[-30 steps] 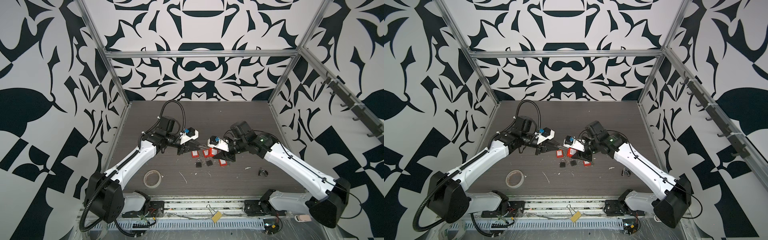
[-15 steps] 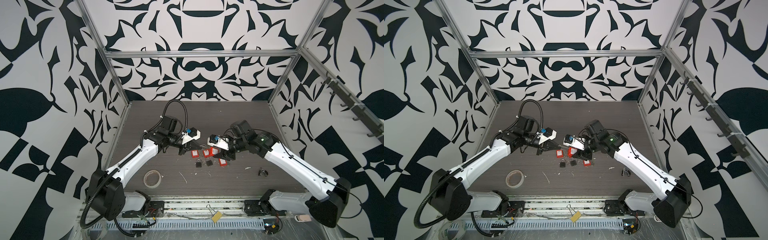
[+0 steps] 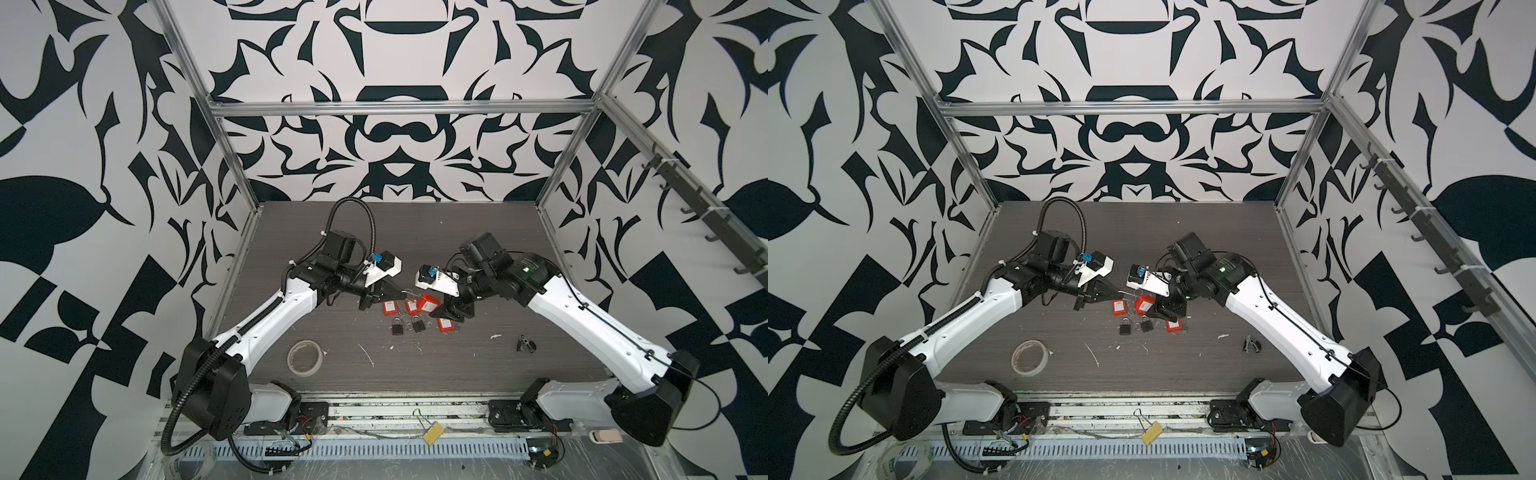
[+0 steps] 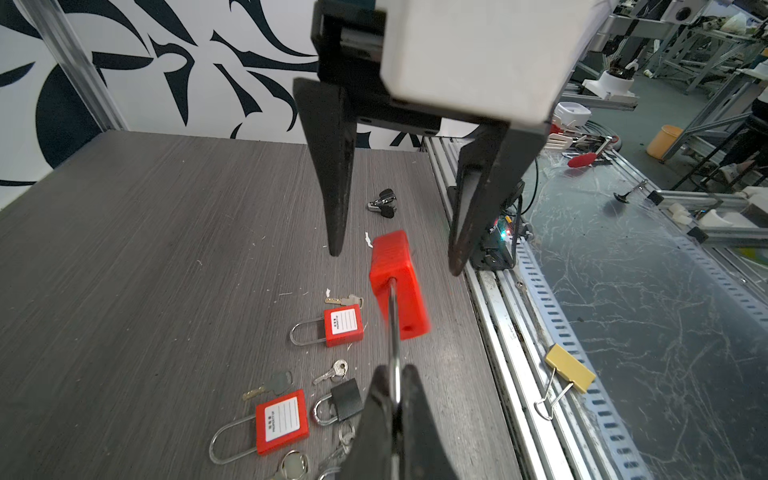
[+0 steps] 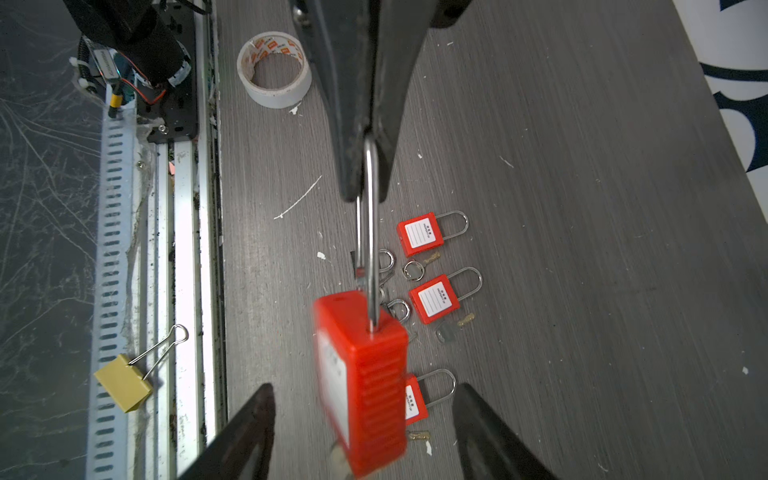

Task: Lock with the key

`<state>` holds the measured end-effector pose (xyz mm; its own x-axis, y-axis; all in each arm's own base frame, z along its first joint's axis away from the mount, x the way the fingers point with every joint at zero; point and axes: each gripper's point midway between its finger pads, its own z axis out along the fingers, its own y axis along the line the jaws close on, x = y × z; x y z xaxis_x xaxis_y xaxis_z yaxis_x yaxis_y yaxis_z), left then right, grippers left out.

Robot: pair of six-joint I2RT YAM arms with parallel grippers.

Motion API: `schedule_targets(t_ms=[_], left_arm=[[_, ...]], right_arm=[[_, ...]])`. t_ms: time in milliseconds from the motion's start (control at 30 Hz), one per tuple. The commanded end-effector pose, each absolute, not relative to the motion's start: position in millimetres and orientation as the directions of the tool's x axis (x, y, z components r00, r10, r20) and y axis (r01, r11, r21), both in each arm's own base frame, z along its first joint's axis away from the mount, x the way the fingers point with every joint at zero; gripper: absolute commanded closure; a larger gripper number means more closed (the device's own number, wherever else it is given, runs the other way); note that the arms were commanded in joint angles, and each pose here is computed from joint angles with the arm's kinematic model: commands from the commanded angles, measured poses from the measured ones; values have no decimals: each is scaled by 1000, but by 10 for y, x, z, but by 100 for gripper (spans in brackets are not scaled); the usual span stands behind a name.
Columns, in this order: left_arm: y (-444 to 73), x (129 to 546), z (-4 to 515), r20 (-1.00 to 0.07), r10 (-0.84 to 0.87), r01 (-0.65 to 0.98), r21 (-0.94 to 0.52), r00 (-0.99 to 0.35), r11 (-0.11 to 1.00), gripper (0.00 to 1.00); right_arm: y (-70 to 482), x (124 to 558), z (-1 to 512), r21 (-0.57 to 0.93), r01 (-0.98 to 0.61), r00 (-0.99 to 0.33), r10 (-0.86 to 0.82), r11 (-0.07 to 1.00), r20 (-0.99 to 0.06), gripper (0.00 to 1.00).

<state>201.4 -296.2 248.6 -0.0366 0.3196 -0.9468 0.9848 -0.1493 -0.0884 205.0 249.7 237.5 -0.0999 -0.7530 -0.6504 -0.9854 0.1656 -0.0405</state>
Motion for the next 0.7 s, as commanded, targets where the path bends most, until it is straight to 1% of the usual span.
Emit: schedule_targets(t_ms=[0,133,167,233,300,433,533,667], left_arm=[[-2966,1917,2608,-962,273,979,-85,-33,-183,100],[-2992,1885,2615,-963,267,978,-87,-34,-191,100],[-2997,1875,2625,-964,265,978,-82,-28,-194,100],[-3005,1857,2622,-964,265,977,-79,-24,-198,100],[-3013,1839,2625,-964,264,976,-77,-21,-202,100],[-3013,1820,2646,-966,259,977,-64,-9,-205,100],[-3021,1798,2666,-968,250,976,-53,2,-211,100],[-3041,1772,2657,-968,250,974,-54,3,-220,100]], right_arm=[[2520,1975,2617,-14,-986,-112,-719,166,-686,24],[2452,1939,2560,-19,-987,-106,-748,157,-655,23],[2423,1983,2524,-37,-984,-110,-760,173,-641,23],[2396,2044,2485,-61,-981,-109,-777,186,-621,26],[2406,2080,2463,-67,-981,-104,-785,183,-611,31],[2456,2051,2457,-48,-988,-85,-783,144,-617,40],[2463,2016,2430,-39,-992,-71,-785,120,-615,49],[2479,1983,2456,-39,-994,-53,-774,100,-631,64]])
